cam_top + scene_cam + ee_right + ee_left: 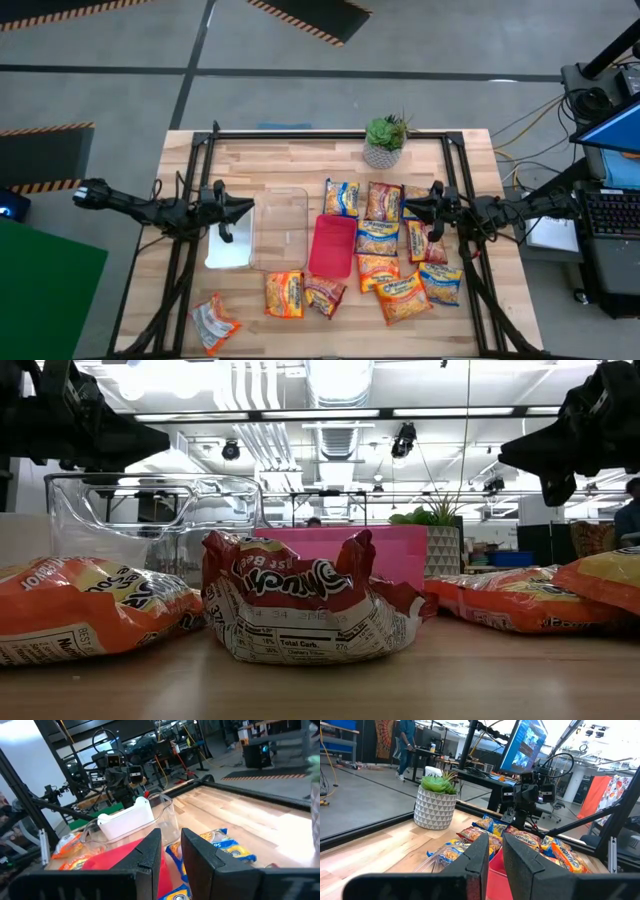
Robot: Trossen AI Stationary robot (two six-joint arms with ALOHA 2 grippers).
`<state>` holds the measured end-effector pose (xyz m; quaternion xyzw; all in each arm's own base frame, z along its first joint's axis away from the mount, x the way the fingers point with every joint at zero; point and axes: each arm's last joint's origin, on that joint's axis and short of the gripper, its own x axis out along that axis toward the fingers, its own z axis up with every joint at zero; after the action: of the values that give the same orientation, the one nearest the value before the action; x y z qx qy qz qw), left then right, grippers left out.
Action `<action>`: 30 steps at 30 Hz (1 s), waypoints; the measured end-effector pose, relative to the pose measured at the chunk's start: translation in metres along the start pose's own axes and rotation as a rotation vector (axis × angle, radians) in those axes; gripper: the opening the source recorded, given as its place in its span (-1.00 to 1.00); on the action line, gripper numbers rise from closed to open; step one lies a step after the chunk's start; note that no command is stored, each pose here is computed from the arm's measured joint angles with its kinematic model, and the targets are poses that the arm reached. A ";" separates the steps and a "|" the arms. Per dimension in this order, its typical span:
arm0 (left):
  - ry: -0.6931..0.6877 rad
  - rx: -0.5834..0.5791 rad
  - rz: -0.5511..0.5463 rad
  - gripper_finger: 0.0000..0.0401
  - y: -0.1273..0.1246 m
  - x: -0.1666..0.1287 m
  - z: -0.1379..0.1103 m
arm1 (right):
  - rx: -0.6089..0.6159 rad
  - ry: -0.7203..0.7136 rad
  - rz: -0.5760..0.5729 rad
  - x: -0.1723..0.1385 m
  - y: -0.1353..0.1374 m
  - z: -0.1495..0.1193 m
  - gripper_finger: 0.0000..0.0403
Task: Sort Maruchan noodles
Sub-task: Put the red noodle pack into the transparent bin
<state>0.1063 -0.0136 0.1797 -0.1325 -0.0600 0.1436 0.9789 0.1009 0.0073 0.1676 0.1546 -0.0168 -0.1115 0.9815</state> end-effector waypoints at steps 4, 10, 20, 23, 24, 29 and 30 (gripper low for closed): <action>-0.044 -0.036 0.000 -0.81 -0.001 0.000 0.005 | -0.002 -0.058 -0.002 0.000 0.001 0.006 -0.68; -0.163 -0.171 -0.088 -0.81 -0.005 -0.001 0.019 | 0.201 -0.178 0.036 -0.002 0.004 0.018 -0.68; -0.164 -0.253 -0.023 -0.81 -0.006 0.004 0.017 | 0.259 -0.285 0.078 -0.004 0.006 0.029 -0.68; -0.170 -0.304 -0.038 -0.81 -0.008 0.007 0.017 | 0.327 -0.328 0.092 -0.006 0.007 0.034 -0.69; -0.188 -0.315 -0.046 -0.81 -0.009 0.007 0.020 | 0.372 -0.336 0.103 -0.006 0.007 0.036 -0.68; -0.263 -0.274 -0.060 -0.81 -0.021 0.015 0.049 | 0.439 -0.307 0.116 -0.002 0.016 0.057 -0.68; -0.268 -0.265 -0.062 -0.81 -0.024 0.017 0.057 | 0.425 -0.289 0.106 0.000 0.019 0.061 -0.68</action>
<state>0.1204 -0.0171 0.2419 -0.2381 -0.2122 0.1204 0.9401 0.1007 0.0064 0.2315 0.3389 -0.1880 -0.0749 0.9188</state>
